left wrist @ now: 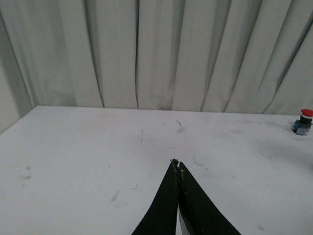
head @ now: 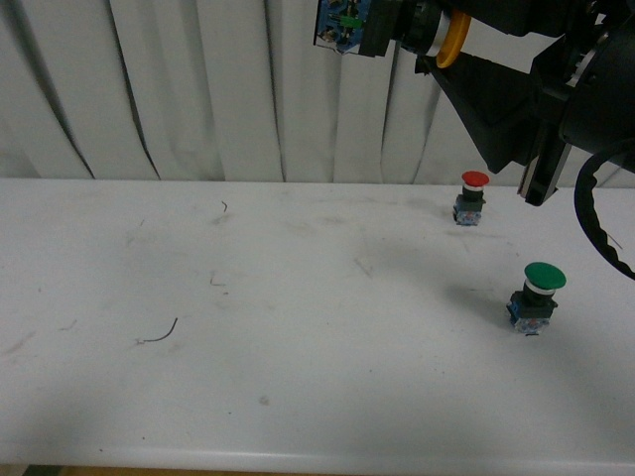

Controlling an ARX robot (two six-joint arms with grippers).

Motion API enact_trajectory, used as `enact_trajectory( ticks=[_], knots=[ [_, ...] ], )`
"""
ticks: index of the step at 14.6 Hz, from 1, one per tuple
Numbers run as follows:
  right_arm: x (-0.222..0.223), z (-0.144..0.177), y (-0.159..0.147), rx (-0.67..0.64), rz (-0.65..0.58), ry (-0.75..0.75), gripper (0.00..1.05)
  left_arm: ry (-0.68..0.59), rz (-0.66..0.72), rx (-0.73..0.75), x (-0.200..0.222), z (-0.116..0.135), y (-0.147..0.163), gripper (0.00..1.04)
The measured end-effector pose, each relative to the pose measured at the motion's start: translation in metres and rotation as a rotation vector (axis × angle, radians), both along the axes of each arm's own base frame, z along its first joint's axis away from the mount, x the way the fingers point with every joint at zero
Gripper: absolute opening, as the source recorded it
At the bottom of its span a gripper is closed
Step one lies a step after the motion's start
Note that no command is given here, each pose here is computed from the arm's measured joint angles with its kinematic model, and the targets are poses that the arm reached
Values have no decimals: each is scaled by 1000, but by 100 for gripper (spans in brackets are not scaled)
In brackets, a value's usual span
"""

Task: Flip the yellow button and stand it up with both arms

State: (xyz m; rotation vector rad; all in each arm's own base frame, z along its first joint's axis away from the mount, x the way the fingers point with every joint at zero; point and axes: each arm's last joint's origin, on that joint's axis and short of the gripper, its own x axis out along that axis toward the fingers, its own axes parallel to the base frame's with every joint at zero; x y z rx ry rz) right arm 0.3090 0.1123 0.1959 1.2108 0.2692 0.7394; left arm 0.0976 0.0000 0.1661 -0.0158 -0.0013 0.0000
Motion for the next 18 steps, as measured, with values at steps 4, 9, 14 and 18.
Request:
enact_trajectory(
  ticks=[4,9,14,18],
  knots=[
    [0,-2,2,-28,3,-17,36,3,0,0,0,0,0,6],
    [14,25,-12,-340,-308,-270,36,4,0,0,0,0,0,73],
    [59,5,-67,-1091,-661,-179,36,4,0,2,0,0,0,98],
    [94,-5,-87,-1363,-657,-105,36,4,0,2,0,0,0,98]
  ],
)
